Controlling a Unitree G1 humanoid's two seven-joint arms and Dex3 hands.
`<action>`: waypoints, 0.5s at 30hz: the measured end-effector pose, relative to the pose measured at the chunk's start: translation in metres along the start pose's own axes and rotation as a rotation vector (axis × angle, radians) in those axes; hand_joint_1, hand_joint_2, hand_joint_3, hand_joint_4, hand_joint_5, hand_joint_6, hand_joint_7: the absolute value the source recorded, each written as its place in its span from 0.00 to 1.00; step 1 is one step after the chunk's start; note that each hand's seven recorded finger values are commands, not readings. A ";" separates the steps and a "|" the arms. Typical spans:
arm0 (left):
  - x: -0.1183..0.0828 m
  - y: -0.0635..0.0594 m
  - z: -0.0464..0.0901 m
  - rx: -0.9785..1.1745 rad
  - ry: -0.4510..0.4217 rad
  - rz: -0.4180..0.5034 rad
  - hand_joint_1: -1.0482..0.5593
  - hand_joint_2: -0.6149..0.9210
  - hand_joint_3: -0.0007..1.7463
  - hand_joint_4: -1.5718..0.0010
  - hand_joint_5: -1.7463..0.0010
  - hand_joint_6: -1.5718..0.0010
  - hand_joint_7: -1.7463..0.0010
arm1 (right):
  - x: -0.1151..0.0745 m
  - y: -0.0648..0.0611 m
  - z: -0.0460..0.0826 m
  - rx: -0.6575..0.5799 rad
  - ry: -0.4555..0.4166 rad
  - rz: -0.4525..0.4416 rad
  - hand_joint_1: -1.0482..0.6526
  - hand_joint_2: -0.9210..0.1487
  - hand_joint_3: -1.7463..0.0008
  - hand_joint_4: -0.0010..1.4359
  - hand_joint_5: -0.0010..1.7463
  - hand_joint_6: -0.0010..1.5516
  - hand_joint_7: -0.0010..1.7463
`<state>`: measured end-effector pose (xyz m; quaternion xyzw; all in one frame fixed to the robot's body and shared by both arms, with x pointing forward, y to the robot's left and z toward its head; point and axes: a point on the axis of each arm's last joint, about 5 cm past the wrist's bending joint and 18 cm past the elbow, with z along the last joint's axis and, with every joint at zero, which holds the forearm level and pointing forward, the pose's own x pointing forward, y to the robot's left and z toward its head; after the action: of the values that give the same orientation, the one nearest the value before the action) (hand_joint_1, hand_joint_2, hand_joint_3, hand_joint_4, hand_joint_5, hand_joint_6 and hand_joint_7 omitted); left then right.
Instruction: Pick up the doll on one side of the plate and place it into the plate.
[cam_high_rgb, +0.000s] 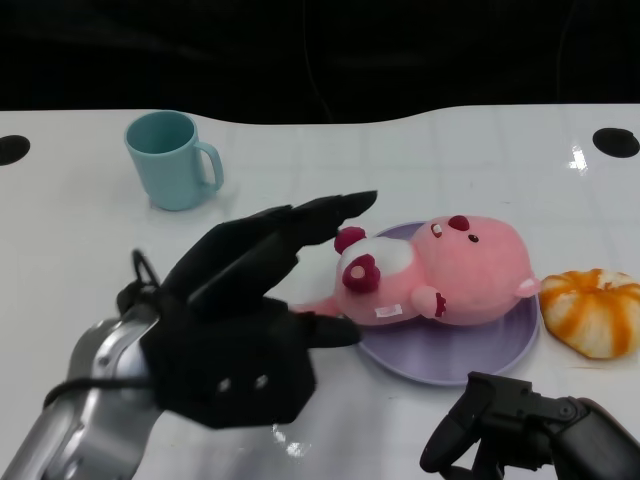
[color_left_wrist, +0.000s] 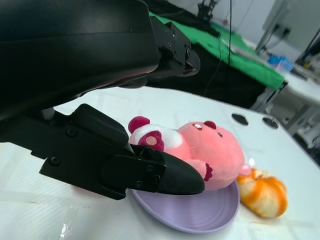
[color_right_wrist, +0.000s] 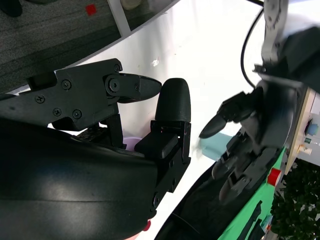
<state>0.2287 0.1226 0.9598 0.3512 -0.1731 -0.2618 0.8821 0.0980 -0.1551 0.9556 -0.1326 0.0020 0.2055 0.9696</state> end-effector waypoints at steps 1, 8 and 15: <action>-0.004 -0.001 -0.002 -0.020 -0.006 0.022 0.32 1.00 0.10 0.87 0.54 0.69 0.92 | 0.000 0.000 0.000 0.000 -0.001 0.001 0.46 0.00 0.80 0.47 0.90 0.39 0.73; -0.026 -0.005 -0.011 -0.266 -0.059 0.136 0.52 0.90 0.24 0.72 0.32 0.53 0.71 | 0.000 0.000 0.000 -0.002 -0.004 0.003 0.46 0.00 0.80 0.48 0.90 0.39 0.73; -0.050 -0.014 -0.005 -0.629 0.001 0.215 0.60 0.70 0.77 0.47 0.16 0.46 0.35 | 0.000 0.000 0.001 -0.003 -0.005 0.006 0.46 0.00 0.80 0.47 0.90 0.39 0.73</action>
<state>0.1866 0.1456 0.9409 0.0416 -0.1195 -0.2079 0.9699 0.0977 -0.1550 0.9562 -0.1335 -0.0006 0.2087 0.9688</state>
